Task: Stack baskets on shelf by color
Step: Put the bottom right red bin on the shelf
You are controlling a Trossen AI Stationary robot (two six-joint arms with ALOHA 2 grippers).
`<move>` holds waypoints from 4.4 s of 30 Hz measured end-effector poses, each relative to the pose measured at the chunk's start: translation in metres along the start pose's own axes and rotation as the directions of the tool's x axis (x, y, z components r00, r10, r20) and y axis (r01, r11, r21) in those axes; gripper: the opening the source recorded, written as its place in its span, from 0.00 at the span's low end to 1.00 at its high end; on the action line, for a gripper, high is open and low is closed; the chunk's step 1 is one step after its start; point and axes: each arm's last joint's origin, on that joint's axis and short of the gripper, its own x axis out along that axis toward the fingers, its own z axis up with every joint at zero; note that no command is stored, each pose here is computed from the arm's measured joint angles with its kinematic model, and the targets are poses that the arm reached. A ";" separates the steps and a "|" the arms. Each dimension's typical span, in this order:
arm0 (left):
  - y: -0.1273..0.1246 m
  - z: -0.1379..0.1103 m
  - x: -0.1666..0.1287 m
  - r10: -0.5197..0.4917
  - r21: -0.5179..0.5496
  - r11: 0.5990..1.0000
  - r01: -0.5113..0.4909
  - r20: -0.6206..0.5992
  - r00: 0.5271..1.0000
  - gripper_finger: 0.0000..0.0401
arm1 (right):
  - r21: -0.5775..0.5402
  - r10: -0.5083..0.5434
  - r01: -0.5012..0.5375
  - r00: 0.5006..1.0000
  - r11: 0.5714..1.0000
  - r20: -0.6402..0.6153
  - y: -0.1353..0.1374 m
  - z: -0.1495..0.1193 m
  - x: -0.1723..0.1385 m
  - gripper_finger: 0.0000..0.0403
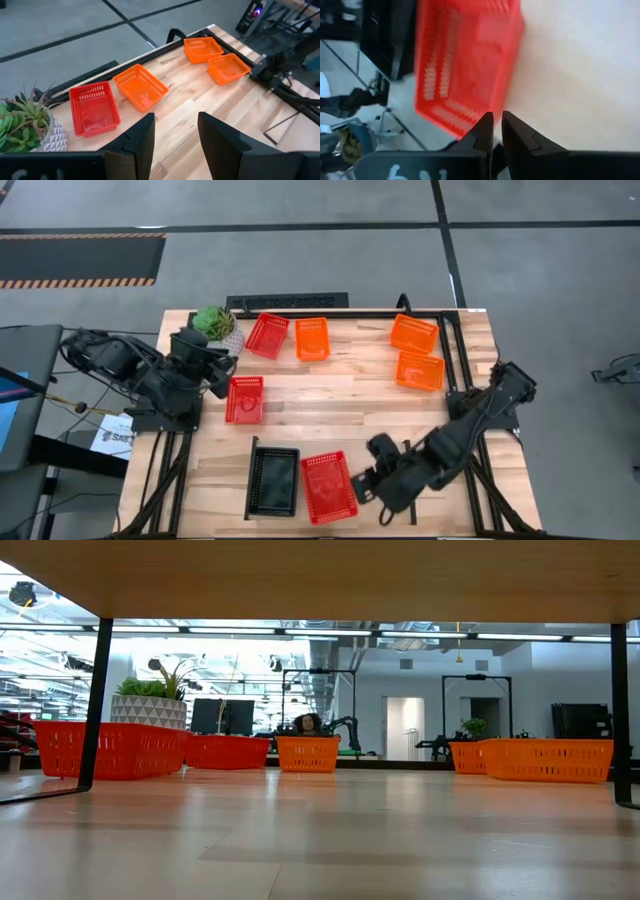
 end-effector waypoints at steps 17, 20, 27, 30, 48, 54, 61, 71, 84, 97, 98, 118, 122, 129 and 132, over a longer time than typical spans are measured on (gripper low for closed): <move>-0.014 -0.006 0.009 0.031 0.017 0.999 -0.030 -0.011 0.999 0.34 | -0.409 0.004 0.017 0.999 0.912 0.049 0.013 0.078 0.034 0.15; -0.014 -0.006 0.009 0.031 0.016 0.999 -0.031 -0.010 0.999 0.34 | -0.513 0.045 -0.019 0.998 0.858 0.038 0.017 0.073 0.033 0.15; -0.014 -0.005 0.010 0.047 -0.005 0.999 -0.047 0.014 0.999 0.34 | -0.733 0.070 0.003 0.995 0.680 0.069 0.020 0.073 0.033 0.15; -0.013 -0.004 0.012 0.055 -0.011 0.998 -0.054 0.016 0.998 0.34 | -0.807 0.071 0.020 0.995 0.590 0.076 0.020 0.076 0.033 0.15; -0.013 -0.004 0.012 0.057 -0.037 0.998 -0.056 0.017 0.998 0.34 | -0.994 0.062 -0.031 0.998 0.102 -0.025 0.021 0.072 0.051 0.15; -0.013 -0.004 0.012 0.057 -0.047 0.997 -0.056 0.018 0.998 0.34 | -0.996 0.066 -0.030 0.997 0.079 -0.025 0.023 0.072 0.055 0.15; -0.013 -0.004 0.012 0.057 -0.056 0.997 -0.056 0.017 0.998 0.34 | -0.996 0.060 -0.023 0.998 0.083 -0.018 0.022 0.077 0.055 0.15; -0.013 -0.004 0.012 0.057 -0.056 0.997 -0.056 0.017 0.998 0.34 | -0.989 -0.052 -0.011 0.998 0.146 -0.019 0.011 0.076 0.055 0.15; -0.013 -0.004 0.012 0.058 -0.055 0.997 -0.057 0.018 0.998 0.34 | -0.973 -0.111 0.032 0.994 0.230 0.007 0.005 0.075 0.055 0.15; -0.013 -0.004 0.012 0.061 -0.032 0.998 -0.060 0.020 0.998 0.34 | -0.912 -0.079 0.020 0.997 0.409 -0.013 0.011 0.059 0.027 0.15; -0.013 -0.004 0.012 0.061 -0.032 0.998 -0.061 0.020 0.998 0.34 | -0.902 -0.093 0.023 0.995 0.430 -0.019 0.010 0.054 0.025 0.15; -0.013 -0.004 0.012 0.059 -0.033 0.998 -0.058 0.014 0.998 0.34 | -0.805 -0.090 -0.025 0.991 0.593 -0.097 -0.004 -0.017 0.029 0.15; -0.013 -0.005 0.012 0.054 -0.028 0.998 -0.054 0.002 0.999 0.34 | -0.789 -0.090 -0.021 0.991 0.615 -0.096 -0.005 -0.018 0.032 0.15; -0.013 -0.005 0.012 0.052 -0.024 0.998 -0.052 -0.004 0.999 0.34 | -0.811 -0.040 -0.062 0.994 0.582 -0.105 0.000 -0.017 0.034 0.15; -0.013 -0.005 0.012 0.053 -0.024 0.998 -0.053 -0.002 0.999 0.34 | -0.813 -0.034 -0.065 0.994 0.578 -0.104 0.001 -0.014 0.034 0.15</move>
